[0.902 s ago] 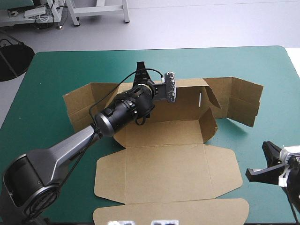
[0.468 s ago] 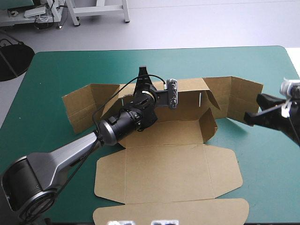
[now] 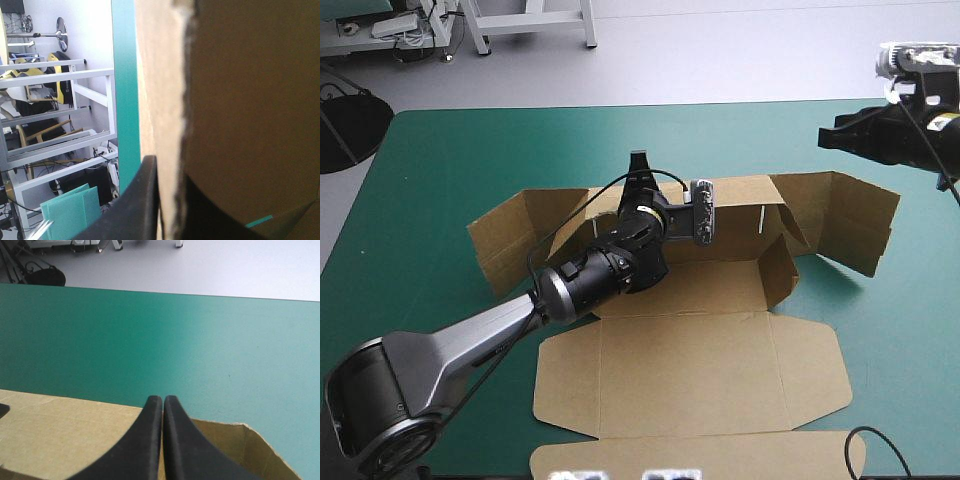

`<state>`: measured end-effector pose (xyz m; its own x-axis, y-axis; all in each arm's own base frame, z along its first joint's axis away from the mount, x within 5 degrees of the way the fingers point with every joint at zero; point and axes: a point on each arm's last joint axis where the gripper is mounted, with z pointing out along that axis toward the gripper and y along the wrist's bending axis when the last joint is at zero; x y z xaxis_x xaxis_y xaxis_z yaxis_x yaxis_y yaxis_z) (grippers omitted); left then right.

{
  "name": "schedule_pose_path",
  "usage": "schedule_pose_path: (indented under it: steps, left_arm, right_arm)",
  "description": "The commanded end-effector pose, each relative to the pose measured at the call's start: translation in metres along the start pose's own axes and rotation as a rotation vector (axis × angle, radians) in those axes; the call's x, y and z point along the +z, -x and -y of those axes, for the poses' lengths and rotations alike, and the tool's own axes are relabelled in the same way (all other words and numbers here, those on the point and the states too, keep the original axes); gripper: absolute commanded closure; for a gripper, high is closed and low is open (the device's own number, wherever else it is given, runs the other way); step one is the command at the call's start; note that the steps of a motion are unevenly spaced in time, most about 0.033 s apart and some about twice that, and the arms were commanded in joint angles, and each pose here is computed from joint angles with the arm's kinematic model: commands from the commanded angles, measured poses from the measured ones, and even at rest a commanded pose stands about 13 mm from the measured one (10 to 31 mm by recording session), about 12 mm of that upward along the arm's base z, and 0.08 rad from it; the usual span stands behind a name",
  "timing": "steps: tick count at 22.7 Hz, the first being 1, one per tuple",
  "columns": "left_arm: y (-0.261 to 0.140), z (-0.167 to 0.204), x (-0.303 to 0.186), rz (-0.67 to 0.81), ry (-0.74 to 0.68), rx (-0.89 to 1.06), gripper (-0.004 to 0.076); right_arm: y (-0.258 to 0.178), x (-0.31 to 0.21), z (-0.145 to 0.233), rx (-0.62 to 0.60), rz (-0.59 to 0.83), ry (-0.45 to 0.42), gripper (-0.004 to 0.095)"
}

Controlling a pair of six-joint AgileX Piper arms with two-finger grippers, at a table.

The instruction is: Fold the box

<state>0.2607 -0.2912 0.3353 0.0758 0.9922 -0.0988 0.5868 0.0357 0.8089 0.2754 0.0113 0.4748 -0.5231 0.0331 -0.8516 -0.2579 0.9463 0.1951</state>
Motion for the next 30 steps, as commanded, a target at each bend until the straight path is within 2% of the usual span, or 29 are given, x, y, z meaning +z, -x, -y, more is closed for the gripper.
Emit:
schedule_pose_path:
  steps: [1,9,11,15,19,26,30]
  left_arm:
    - [0.006,-0.007,-0.023,0.075,0.02,-0.038,0.0733]
    - [0.013,-0.003,-0.03,0.075,0.043,0.008,0.0733]
    - [0.013,-0.002,-0.031,0.069,0.041,0.011,0.0733]
    - [0.012,-0.004,-0.031,0.054,0.064,0.014,0.0733]
    - [0.012,-0.005,-0.032,0.058,0.072,-0.043,0.0733]
    - [0.012,-0.005,-0.032,0.058,0.071,-0.063,0.0733]
    - [0.012,-0.005,-0.032,0.059,0.07,-0.091,0.0733]
  right_arm:
    - [0.019,0.009,0.002,-0.006,0.026,0.028,0.0908]
    - [0.013,0.073,0.028,0.057,-0.137,0.047,0.0908]
    - [0.0,0.095,0.038,0.072,-0.246,0.048,0.0908]
    - [-0.012,0.102,0.048,0.064,-0.356,-0.016,0.0908]
    - [-0.018,0.1,0.05,0.077,-0.423,-0.039,0.0908]
    - [-0.019,0.101,0.05,0.114,-0.43,-0.051,0.0908]
    - [-0.034,0.104,0.054,0.132,-0.485,-0.072,0.0908]
